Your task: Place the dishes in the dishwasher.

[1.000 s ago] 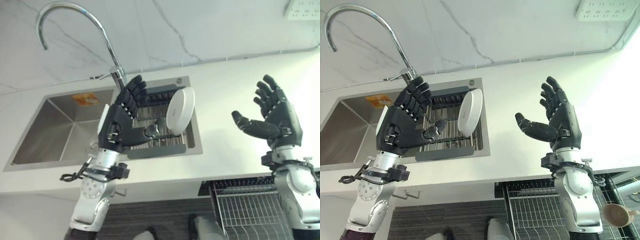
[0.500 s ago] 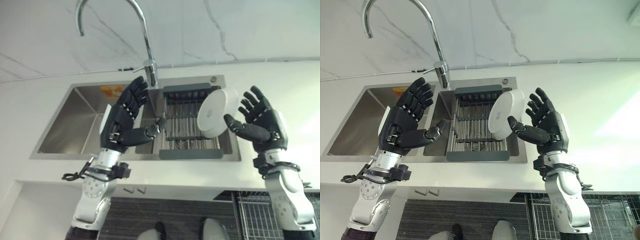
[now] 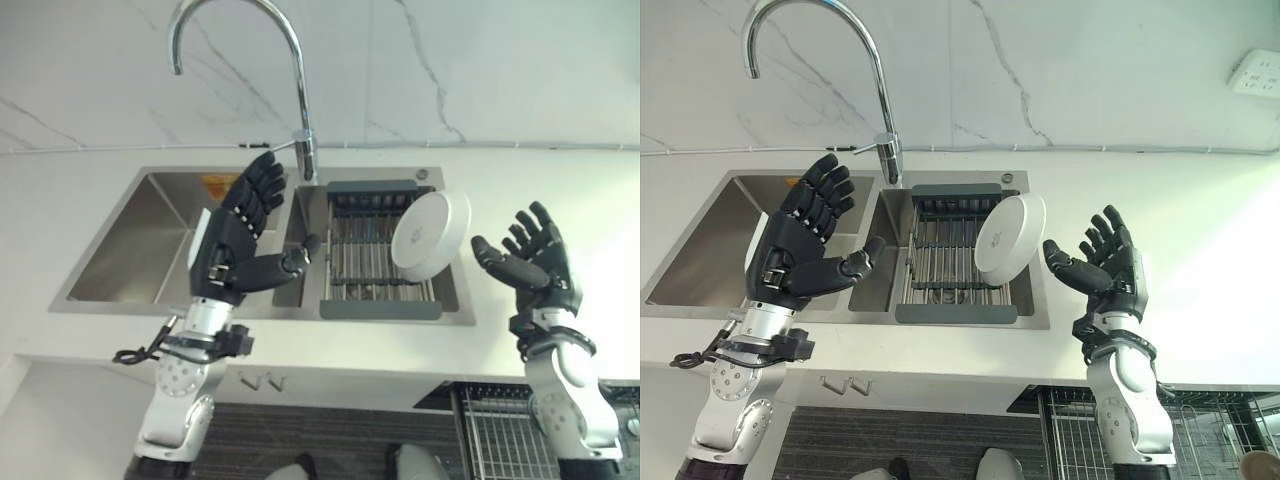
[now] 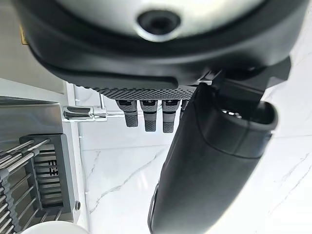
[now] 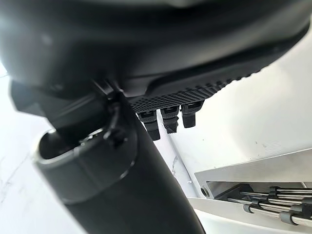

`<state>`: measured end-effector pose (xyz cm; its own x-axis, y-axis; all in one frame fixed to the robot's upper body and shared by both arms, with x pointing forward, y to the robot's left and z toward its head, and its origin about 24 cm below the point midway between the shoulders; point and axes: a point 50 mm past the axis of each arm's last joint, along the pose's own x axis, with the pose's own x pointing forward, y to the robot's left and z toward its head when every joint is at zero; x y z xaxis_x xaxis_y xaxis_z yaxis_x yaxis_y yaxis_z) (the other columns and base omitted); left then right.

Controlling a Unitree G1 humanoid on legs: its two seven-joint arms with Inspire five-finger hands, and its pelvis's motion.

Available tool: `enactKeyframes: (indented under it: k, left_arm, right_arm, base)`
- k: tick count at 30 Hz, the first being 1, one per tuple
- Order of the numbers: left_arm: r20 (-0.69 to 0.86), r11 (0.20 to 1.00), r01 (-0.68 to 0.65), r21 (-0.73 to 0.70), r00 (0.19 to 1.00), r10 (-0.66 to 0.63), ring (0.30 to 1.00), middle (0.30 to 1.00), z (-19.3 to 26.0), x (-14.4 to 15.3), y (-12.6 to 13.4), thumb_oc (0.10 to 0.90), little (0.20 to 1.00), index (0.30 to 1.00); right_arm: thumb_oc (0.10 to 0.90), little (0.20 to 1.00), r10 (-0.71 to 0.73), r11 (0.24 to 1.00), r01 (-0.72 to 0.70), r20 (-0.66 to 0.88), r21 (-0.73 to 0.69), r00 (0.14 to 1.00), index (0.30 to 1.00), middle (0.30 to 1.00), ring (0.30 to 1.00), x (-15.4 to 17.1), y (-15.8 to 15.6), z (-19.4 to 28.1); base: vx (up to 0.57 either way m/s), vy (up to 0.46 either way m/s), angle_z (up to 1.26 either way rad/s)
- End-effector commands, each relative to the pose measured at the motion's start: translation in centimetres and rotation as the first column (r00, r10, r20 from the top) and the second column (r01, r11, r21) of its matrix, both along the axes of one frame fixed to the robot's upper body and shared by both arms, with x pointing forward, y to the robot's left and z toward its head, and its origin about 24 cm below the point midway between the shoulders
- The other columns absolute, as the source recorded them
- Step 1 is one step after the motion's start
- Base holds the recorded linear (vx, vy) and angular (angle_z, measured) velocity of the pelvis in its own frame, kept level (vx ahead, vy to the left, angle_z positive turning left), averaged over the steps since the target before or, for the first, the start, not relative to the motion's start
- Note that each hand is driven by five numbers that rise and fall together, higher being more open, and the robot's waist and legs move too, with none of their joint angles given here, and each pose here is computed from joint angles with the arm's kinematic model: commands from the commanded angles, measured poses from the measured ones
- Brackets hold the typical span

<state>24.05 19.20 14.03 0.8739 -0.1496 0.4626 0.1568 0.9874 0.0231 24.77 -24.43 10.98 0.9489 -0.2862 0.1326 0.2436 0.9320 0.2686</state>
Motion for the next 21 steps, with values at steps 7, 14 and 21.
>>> enactKeyframes:
  k: [7,14,21]
  left_arm:
    - [0.252,0.999,0.010,0.039,0.967,-0.019,0.900,0.900,4.4,-0.6,-0.1,0.800,0.900,0.900]
    - [0.230,0.999,0.011,0.035,0.973,-0.019,0.900,0.900,4.1,-0.5,-0.1,0.800,0.900,0.900]
    - [0.212,0.999,0.005,0.050,0.977,-0.016,0.900,0.900,3.9,-0.3,-0.2,0.800,0.900,0.900]
  right_arm:
    - [0.800,0.900,0.072,0.997,-0.075,0.170,0.014,0.983,0.900,0.900,0.900,0.9,0.7,3.9]
    - [0.800,0.900,0.138,0.989,-0.143,0.130,0.032,0.982,0.900,0.900,0.900,1.4,1.2,3.4]
    - [0.800,0.900,0.180,0.983,-0.183,0.119,0.016,0.976,0.900,0.900,0.900,1.8,1.5,3.7]
  base:
    - [0.01,-0.005,-0.02]
    - [0.00,0.000,0.00]
    - [0.00,0.000,0.00]
